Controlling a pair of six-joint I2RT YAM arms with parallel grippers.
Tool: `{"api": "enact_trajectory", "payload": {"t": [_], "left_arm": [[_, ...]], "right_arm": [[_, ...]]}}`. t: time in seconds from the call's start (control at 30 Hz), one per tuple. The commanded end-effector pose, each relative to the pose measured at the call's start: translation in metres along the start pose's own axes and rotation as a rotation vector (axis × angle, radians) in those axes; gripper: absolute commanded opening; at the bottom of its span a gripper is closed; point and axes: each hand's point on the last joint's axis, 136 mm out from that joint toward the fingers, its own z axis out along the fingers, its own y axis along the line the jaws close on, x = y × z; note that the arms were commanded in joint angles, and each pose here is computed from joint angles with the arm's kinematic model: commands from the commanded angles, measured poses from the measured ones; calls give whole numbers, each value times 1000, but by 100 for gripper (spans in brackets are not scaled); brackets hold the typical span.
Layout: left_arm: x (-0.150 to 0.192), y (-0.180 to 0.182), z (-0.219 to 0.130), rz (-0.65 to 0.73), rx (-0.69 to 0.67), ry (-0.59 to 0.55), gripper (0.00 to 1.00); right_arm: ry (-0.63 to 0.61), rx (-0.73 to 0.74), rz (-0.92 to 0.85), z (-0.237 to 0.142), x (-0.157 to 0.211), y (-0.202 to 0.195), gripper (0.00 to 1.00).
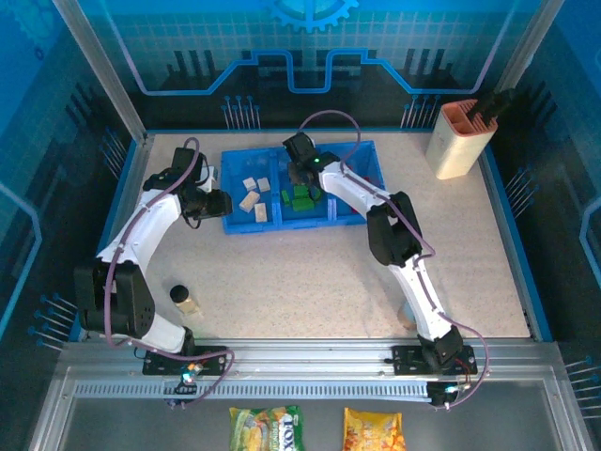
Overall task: Sort the legos into containers by color
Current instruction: Place the lego in the container.
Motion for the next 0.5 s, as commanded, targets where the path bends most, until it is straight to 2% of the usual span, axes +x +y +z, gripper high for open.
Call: {"api": "enact_trajectory", "payload": {"t": [0.0, 0.23, 0.47], "left_arm": [[-2, 0, -8, -2, 16, -29, 47], [-9, 1, -27, -18, -7, -76, 54], [-12, 10, -38, -111, -64, -96, 59]], "right_arm": [[-103, -64, -12, -57, -37, 9, 44], [-121, -37, -51, -105, -26, -19, 50], [-113, 81, -34, -146, 2, -90, 61]]}}
